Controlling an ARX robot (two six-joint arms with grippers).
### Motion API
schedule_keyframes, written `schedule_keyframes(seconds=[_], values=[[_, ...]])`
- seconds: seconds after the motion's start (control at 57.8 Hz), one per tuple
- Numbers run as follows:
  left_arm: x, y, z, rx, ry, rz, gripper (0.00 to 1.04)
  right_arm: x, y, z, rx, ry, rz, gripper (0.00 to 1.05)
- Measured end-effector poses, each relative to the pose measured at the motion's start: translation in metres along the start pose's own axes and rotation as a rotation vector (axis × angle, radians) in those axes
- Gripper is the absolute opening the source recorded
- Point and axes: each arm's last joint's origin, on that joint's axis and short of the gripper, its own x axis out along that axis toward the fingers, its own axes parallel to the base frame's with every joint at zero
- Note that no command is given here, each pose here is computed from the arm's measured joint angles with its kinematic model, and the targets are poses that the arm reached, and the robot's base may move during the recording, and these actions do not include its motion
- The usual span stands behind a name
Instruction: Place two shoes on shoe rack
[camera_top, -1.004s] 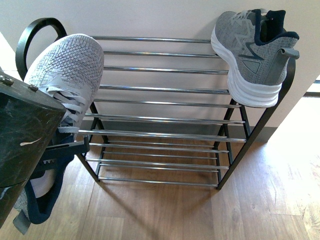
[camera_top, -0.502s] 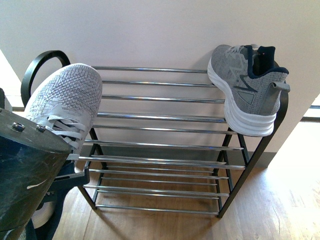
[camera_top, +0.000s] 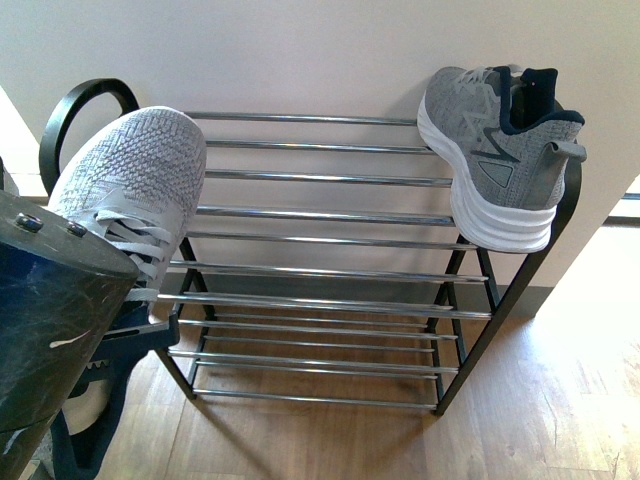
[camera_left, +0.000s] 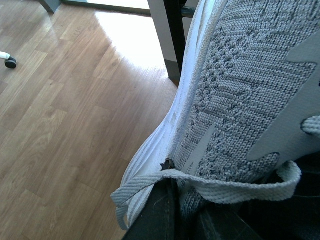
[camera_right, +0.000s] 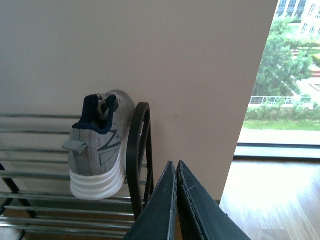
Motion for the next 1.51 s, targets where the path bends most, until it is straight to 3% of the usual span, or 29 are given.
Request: schedule_keyframes(seconds=[1.506], values=[[0.000, 0.000, 0.000, 0.000, 0.000, 0.000, 0.02, -0.040, 0.000, 0.001, 0.000, -0.012, 0.000, 0.01]])
